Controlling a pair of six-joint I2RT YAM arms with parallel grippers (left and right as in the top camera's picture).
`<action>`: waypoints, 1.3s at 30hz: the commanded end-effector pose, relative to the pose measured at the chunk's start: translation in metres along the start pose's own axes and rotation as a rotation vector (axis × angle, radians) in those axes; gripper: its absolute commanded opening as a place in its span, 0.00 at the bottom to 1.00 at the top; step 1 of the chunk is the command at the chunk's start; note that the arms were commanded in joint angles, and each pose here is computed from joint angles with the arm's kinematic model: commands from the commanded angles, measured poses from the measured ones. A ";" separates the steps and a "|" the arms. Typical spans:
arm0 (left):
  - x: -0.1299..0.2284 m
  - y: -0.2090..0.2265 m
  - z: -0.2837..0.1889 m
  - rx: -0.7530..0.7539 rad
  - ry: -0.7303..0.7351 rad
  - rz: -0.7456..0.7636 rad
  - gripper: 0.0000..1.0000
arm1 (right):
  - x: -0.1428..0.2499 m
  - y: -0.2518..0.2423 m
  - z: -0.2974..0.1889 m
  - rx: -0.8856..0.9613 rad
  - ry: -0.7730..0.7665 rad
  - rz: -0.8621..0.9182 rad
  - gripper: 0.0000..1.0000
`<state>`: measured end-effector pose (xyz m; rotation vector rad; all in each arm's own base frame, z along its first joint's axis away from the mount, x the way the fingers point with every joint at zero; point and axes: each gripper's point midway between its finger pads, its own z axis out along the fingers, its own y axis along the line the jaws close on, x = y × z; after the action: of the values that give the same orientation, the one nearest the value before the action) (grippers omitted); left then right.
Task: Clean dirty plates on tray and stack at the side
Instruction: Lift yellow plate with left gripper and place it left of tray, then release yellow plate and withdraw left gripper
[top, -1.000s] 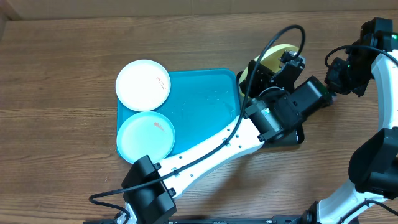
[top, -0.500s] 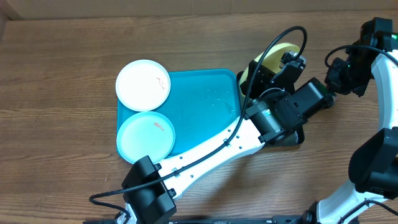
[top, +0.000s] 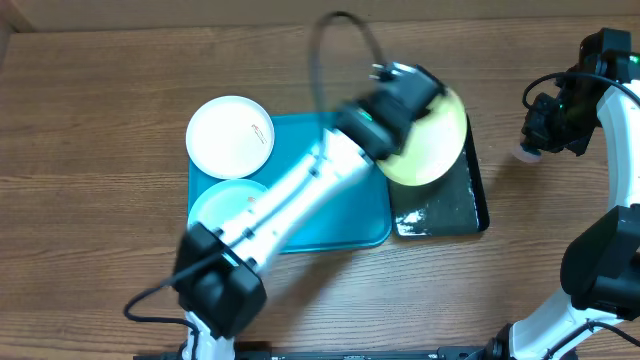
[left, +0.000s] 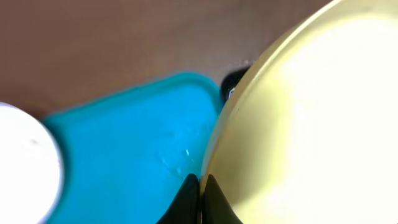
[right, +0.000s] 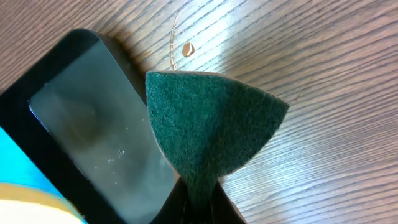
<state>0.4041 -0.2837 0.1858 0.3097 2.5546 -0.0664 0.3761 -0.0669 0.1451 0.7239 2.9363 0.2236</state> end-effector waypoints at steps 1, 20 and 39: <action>0.002 0.001 -0.006 0.376 0.188 -0.210 0.04 | -0.004 0.004 -0.008 -0.018 -0.029 0.003 0.04; 0.084 0.364 -0.026 0.100 0.306 -0.935 0.04 | 0.044 0.108 0.002 -0.162 0.052 -0.242 0.04; 0.229 0.468 -0.026 -0.374 0.479 -1.191 0.04 | 0.105 0.186 0.010 -0.191 0.086 -0.496 0.04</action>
<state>0.3215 0.2202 0.1051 -1.4424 2.7312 -0.0031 0.3663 0.1452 0.1511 -0.0395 3.0269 0.4696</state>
